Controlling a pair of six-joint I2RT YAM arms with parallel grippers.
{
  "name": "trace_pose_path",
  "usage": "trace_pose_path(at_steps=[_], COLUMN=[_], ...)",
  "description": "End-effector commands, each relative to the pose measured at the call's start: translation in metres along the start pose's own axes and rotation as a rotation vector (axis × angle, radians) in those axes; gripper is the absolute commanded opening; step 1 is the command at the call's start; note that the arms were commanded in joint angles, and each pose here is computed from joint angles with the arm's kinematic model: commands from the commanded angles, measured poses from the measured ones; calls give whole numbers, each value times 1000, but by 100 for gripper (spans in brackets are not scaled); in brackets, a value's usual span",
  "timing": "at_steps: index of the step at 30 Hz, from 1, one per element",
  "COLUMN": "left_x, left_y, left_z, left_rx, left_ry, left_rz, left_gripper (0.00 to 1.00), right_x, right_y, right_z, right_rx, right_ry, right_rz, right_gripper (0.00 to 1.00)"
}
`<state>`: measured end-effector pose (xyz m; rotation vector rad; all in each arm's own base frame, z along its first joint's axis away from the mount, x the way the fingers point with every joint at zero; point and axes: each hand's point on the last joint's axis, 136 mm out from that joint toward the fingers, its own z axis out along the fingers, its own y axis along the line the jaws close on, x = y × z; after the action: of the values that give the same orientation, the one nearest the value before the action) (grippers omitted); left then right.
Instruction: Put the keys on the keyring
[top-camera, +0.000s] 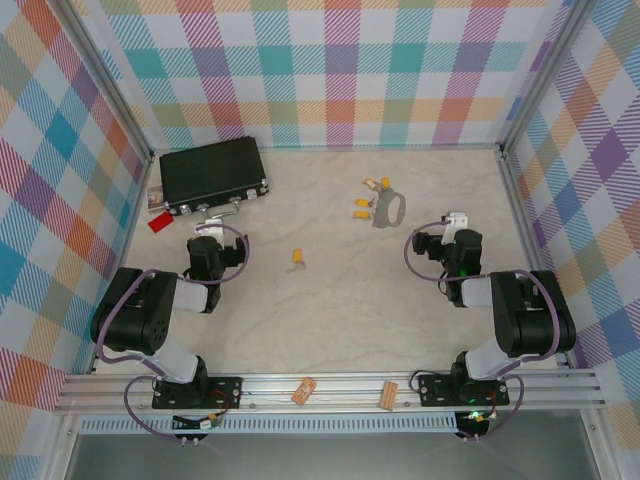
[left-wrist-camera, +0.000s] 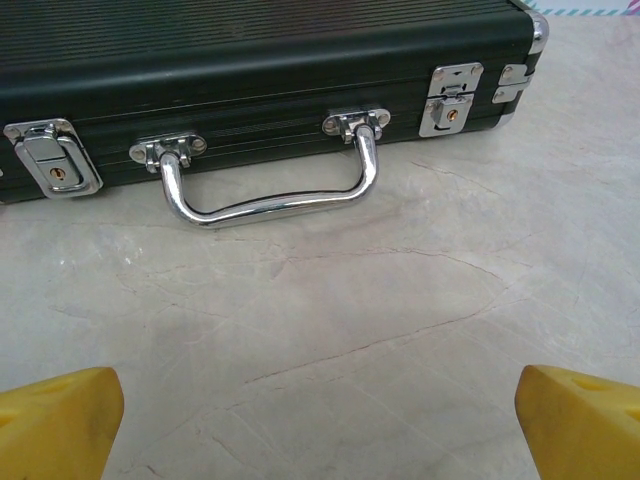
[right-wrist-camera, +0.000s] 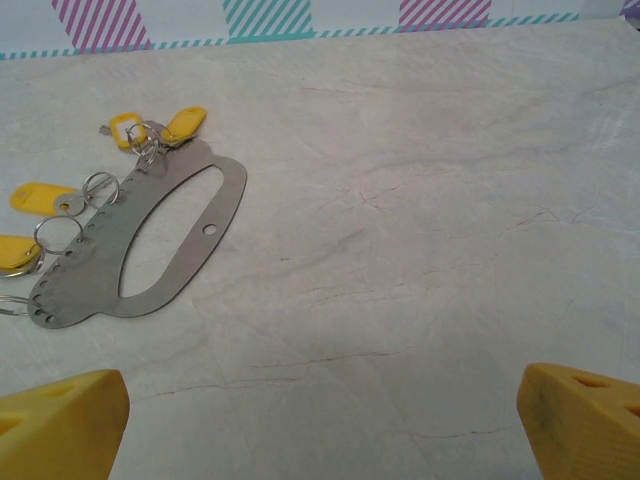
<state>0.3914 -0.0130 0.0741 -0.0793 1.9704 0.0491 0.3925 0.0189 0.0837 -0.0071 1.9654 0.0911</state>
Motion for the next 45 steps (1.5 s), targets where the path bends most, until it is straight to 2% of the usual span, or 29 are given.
trace_pose_path(at_steps=[1,3,6,9,13,16,19,27,31,35,38,41,45], left_x=[-29,-46,-81,-109,-130,-128,-114,-58,-42,-29,-22,-17,-14], left_y=[17,30,58,58,26,6,-13,-72,-113,-167,-208,-247,-300], left_z=[-5,-13,-35,-59,-74,-80,-82,-79,-78,-75,-73,-68,-56], left_rx=[-86,-171,-339,-343,-135,-11,77,214,281,383,494,561,679], left_ry=[-32,-11,4,24,22,43,99,225,249,300,339,351,377], left_rz=[-47,-70,-241,-432,-541,-605,-638,-526,-407,-242,-137,-25,77], left_gripper=[100,100,100,100,100,100,100,100,100,99,90,86,72], right_x=[-19,-34,-59,-87,-103,-121,-127,-110,-95,-84,-74,-58,-46], right_y=[-5,-10,-21,-23,-26,-2,14,69,99,109,107,107,100], right_z=[-4,-14,-39,-66,-100,-108,-107,-67,-45,-39,-44,-54,-62], right_rx=[27,62,136,155,160,6,-90,-308,-331,-333,-321,-327,-289], right_ry=[-34,-32,-47,-109,-154,-202,-181,91,227,294,303,330,333], right_rz=[7,22,88,228,529,527,527,486,387,401,441,477,511], right_gripper=[99,99,99,99,99,99,99,99,100,99,99,99,99])
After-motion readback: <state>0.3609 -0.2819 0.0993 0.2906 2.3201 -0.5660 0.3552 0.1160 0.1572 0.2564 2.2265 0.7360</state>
